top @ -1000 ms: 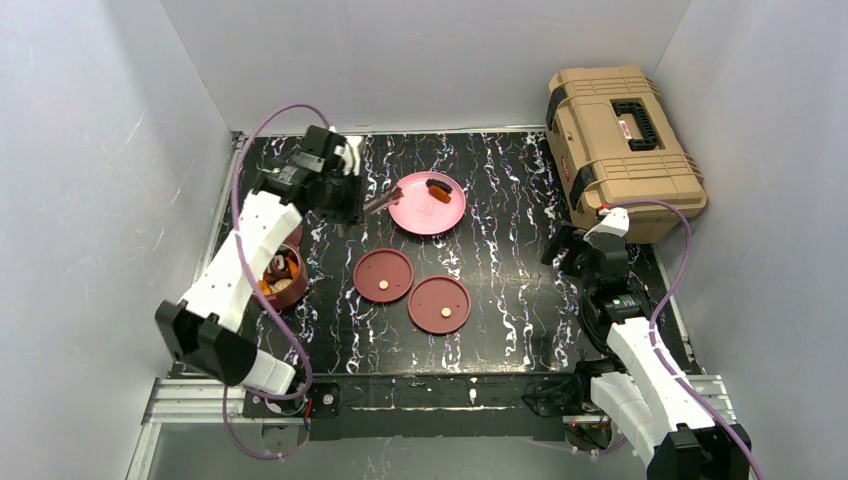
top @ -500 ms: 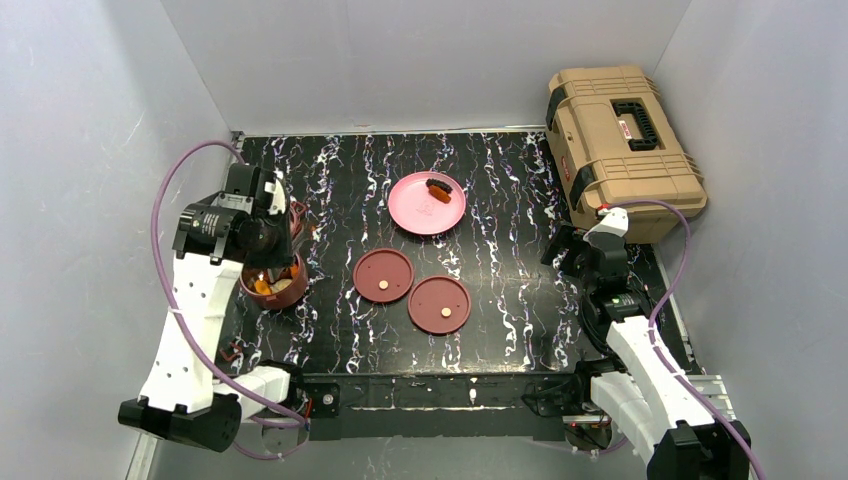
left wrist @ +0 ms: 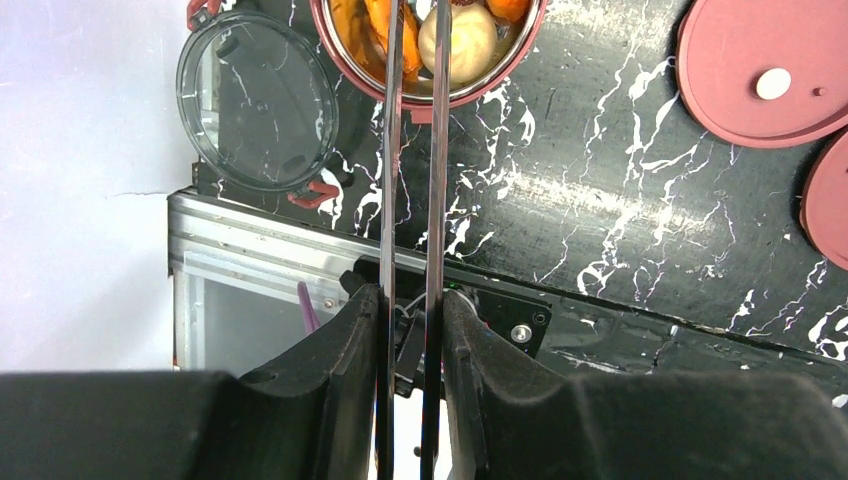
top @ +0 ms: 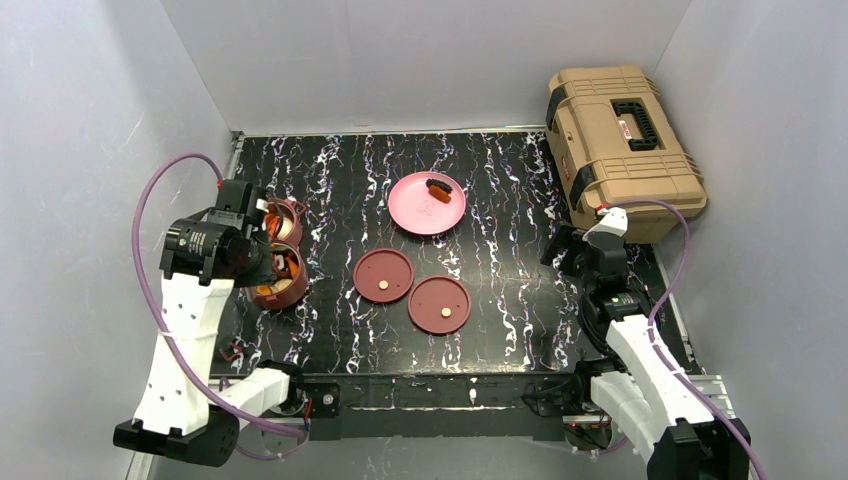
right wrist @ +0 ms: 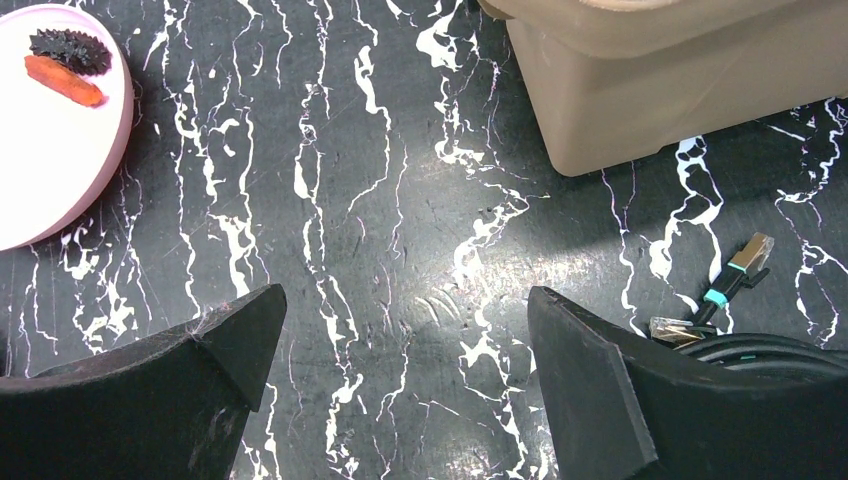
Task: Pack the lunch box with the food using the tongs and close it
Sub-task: Place the fake food in the packing box.
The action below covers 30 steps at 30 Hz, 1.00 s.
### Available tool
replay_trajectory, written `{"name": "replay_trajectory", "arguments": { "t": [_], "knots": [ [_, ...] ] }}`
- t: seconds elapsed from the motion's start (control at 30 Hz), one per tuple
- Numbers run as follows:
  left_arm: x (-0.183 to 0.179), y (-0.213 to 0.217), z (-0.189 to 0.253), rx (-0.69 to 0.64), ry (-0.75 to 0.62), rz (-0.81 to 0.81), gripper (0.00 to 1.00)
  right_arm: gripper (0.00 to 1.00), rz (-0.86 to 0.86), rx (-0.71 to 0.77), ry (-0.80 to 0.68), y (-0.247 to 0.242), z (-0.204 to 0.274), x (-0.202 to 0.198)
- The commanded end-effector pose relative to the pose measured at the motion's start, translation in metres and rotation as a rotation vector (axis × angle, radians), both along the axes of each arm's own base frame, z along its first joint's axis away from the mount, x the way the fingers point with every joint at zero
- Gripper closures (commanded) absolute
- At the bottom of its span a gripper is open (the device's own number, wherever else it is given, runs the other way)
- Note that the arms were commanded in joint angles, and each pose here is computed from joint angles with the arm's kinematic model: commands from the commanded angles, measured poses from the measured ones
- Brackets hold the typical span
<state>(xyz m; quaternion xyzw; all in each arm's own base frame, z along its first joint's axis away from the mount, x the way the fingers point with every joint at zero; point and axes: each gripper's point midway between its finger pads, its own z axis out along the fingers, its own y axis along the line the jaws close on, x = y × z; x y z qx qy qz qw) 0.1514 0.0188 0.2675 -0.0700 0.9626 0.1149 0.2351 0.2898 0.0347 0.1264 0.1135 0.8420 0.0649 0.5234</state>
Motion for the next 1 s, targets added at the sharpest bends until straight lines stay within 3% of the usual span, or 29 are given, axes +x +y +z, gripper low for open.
{"name": "replay_trajectory", "arguments": {
  "t": [0.0,0.2,0.6,0.77,0.97],
  "knots": [
    [-0.007,0.003,-0.006,0.009,0.036,0.021,0.89,0.0,-0.004,0.011,-0.064,0.0,0.017,0.007],
    [-0.006,-0.015,-0.019,-0.076,0.087,-0.012,0.83,0.0,-0.006,0.01,-0.07,0.0,0.019,0.007],
    [-0.005,-0.015,-0.02,-0.073,0.085,-0.015,0.69,0.0,-0.008,0.009,-0.074,-0.001,0.021,0.005],
    [-0.004,-0.013,-0.016,-0.067,0.066,-0.013,0.7,0.0,-0.01,0.006,-0.074,-0.002,0.021,0.005],
    [0.019,-0.025,0.01,-0.119,-0.051,-0.073,0.76,0.0,-0.01,0.008,-0.079,-0.001,0.022,0.005]
  ]
}}
